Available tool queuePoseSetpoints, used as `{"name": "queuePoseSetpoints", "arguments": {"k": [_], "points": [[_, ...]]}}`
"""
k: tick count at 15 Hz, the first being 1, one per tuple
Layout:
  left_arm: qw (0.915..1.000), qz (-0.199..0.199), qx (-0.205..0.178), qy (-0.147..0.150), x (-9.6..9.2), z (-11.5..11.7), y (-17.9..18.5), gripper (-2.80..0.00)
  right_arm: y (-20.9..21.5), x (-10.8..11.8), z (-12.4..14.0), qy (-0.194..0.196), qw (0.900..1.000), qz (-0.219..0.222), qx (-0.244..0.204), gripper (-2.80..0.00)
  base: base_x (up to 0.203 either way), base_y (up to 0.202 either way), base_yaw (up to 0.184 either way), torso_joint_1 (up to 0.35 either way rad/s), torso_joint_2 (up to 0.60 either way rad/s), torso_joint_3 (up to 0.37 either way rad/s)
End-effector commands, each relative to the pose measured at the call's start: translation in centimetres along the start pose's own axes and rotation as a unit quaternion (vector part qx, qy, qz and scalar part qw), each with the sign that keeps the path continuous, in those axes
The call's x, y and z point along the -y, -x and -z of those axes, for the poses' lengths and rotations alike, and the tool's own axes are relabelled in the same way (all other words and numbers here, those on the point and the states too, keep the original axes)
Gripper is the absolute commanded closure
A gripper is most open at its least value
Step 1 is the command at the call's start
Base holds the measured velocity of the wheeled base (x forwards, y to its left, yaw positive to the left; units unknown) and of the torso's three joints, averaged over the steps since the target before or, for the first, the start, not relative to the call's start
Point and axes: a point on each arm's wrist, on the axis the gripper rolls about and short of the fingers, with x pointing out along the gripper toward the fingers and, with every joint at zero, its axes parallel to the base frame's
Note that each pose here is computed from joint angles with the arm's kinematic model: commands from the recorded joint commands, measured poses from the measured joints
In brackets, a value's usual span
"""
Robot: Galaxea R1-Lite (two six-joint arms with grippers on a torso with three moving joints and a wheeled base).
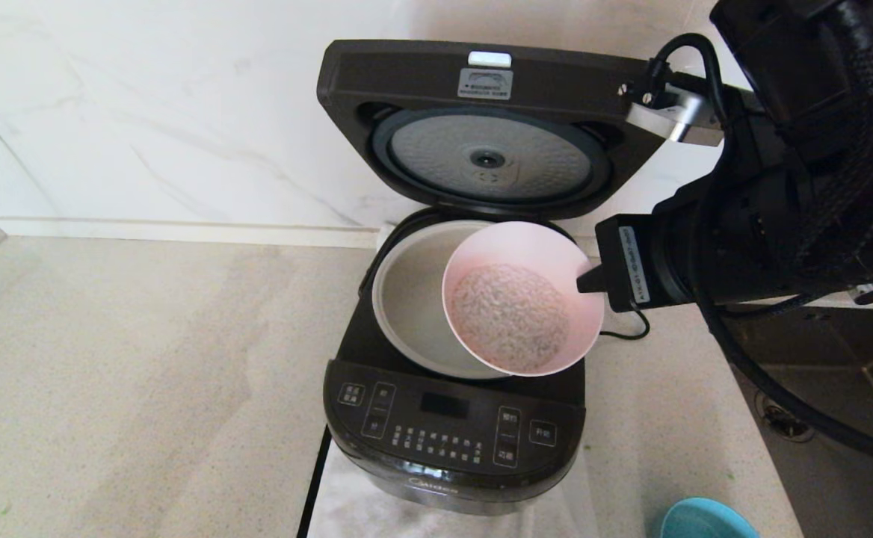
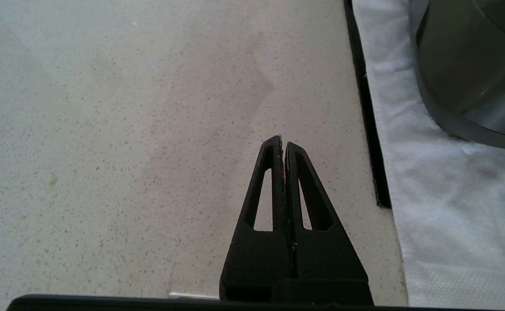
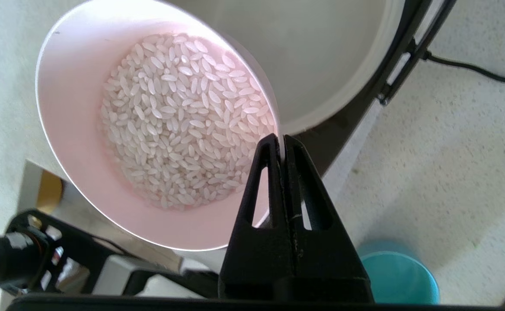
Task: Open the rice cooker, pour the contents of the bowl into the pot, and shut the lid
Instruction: Pour the rice from the bowl into the rice cooker
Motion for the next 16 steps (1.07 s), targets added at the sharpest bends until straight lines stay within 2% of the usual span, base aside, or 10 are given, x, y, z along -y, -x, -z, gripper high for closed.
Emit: {"name": "queuePoseSetpoints", "arguments": {"k": [1,6,11,16], "points": [[1.0000,0.000,-0.001,0.000,0.0,0.0,0.0,0.00,-1.5,-0.6,0.0,0.001,1.000,0.002,-0.006,0.00,0.000,0.000,0.000,0.000,0.00,0.000],[1.0000,0.000,-0.001,0.000,0.0,0.0,0.0,0.00,-4.1,-1.6,-0.9,-0.009,0.999,0.018,0.029,0.00,0.000,0.000,0.000,0.000,0.00,0.000],[1.0000,0.000,-0.001,0.000,0.0,0.0,0.0,0.00,-5.1,-1.5,-2.0,-0.020,0.999,0.024,0.043,0.00,0.000,0.000,0.000,0.000,0.00,0.000],[1.0000,0.000,-0.001,0.000,0.0,0.0,0.0,0.00,-6.5,-1.9,-2.5,-0.029,0.994,0.062,0.086,0.00,0.000,0.000,0.000,0.000,0.00,0.000]]}}
